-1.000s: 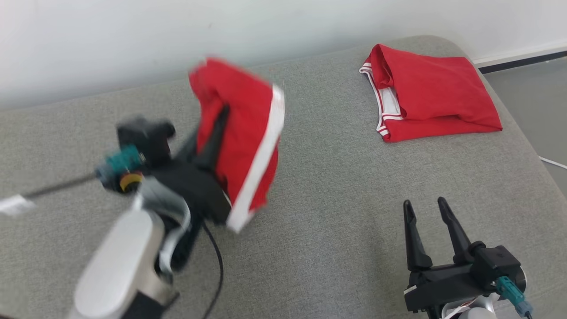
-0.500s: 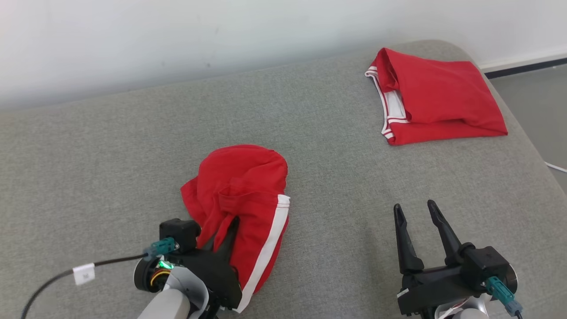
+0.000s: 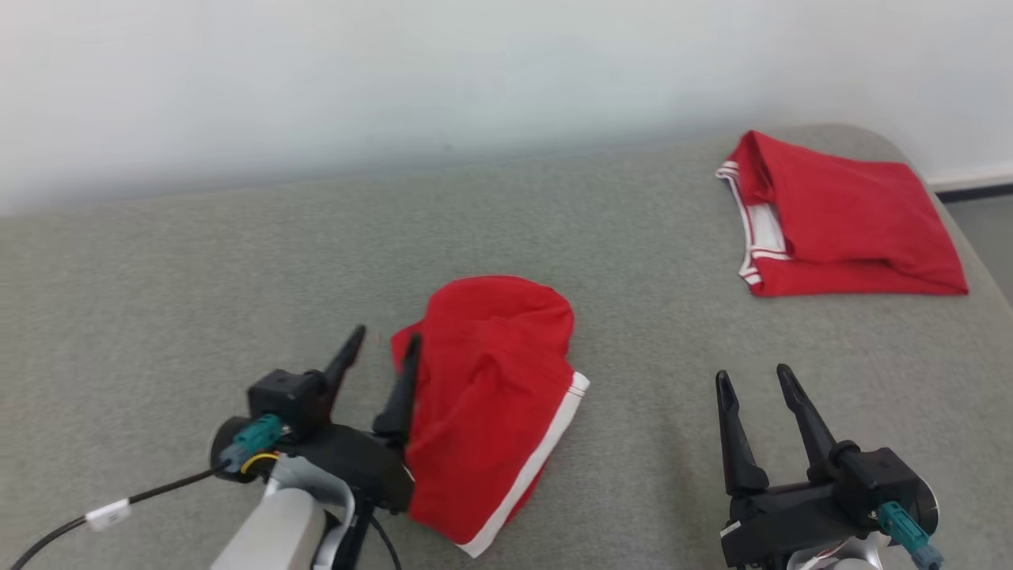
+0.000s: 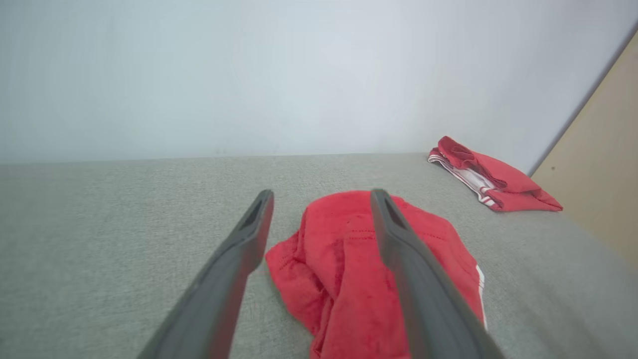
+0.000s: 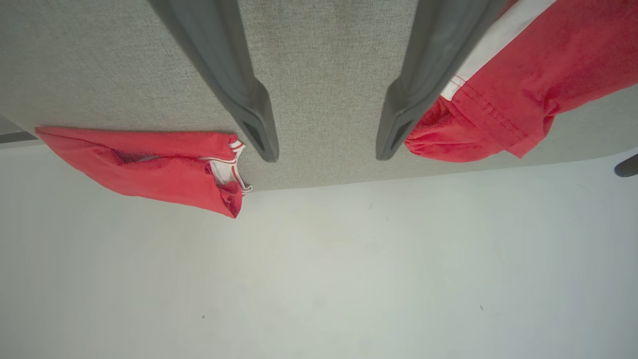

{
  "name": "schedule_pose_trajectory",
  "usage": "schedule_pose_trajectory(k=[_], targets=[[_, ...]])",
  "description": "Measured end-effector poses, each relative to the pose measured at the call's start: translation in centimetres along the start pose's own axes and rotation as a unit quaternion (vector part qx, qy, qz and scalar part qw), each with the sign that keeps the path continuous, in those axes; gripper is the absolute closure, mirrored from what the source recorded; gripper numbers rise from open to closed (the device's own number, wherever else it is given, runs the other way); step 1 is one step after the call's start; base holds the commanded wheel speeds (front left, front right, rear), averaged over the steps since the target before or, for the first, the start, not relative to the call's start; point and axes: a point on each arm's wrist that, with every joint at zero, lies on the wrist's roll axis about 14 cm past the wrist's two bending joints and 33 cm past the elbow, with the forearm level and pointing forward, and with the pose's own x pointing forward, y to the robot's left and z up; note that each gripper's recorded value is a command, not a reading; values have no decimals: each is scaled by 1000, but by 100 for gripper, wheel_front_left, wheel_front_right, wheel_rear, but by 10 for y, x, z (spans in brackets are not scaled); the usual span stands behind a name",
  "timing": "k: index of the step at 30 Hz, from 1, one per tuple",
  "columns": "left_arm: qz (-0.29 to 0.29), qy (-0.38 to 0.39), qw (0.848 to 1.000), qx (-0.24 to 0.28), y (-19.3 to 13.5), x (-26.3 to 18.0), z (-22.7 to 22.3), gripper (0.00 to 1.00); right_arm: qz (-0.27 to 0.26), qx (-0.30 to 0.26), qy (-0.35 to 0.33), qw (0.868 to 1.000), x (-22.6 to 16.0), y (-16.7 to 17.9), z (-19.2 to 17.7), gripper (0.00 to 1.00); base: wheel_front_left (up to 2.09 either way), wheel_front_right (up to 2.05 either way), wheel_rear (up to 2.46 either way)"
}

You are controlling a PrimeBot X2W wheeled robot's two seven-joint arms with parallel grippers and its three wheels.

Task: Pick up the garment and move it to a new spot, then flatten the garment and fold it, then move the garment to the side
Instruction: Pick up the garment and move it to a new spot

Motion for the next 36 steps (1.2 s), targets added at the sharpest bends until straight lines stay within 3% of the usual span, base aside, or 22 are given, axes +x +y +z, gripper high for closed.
schedule_pose_trajectory(k=[10,23,36], targets=[[90,-81,991,55,50,-43,49,0,23,2,-16,1000,9,16,9,0,0,0,0],[192,-79,976,73,86,-120,34,0,25,7,-16,1000,0,17,9,0,0,0,0],[203,-62,973,90,81,-149,19,0,27,17,-1,999,-9,20,-1,0,0,0,0]])
